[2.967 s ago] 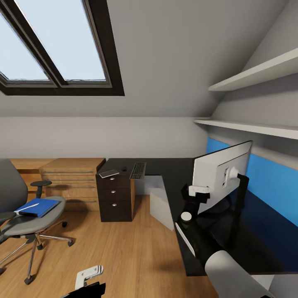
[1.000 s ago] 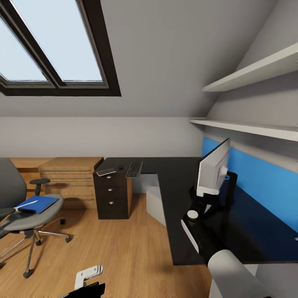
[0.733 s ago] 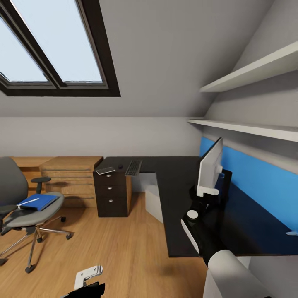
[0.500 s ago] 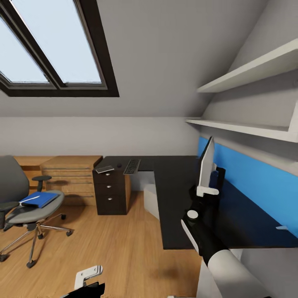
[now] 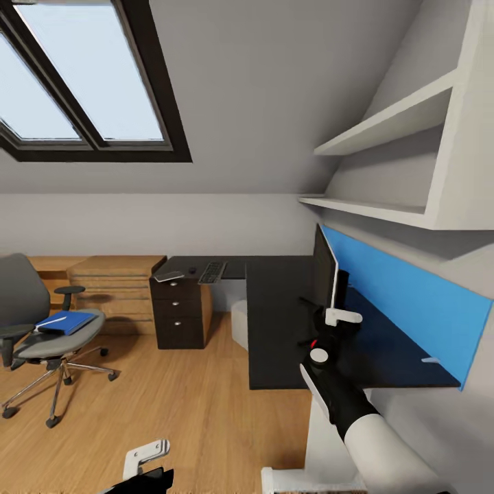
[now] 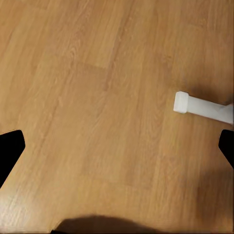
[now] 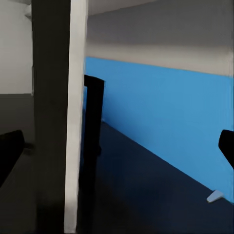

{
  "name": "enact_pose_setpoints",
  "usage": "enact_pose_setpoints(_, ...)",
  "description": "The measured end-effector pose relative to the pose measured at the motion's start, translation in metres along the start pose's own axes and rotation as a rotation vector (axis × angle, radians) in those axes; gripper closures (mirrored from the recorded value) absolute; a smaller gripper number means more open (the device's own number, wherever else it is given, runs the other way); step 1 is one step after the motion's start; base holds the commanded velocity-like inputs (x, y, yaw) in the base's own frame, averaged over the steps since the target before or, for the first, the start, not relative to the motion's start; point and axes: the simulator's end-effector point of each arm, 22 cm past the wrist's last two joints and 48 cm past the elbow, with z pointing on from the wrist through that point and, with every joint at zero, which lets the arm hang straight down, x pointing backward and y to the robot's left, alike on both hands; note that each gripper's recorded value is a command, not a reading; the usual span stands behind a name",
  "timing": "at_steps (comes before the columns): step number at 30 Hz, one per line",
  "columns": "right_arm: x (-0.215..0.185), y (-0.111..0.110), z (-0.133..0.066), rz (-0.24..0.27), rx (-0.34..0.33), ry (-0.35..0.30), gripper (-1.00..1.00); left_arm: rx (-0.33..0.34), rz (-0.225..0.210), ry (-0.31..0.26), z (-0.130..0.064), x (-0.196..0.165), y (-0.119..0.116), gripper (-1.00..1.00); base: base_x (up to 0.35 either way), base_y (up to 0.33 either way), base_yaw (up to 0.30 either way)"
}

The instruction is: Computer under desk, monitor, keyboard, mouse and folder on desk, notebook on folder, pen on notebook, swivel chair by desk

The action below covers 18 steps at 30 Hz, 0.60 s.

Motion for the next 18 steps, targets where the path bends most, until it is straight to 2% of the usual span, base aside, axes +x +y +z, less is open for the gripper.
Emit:
enact_pose_setpoints(8,-0.0007,0.0006,-0.0002,0.000,-0.004,-0.002,-1.00,0.000,-0.001,-0.003,-0.0005,-0.0008,0.0002,-1.00,-0.089,-0.162,0.000)
enact_pose_setpoints(18,0.0000,0.0021,-0.0012,0.004,-0.008,-0.002,-1.00,-0.001,-0.001,-0.002,-0.0006,-0.0006,0.0004,-1.00,-0.004,-0.018,0.000)
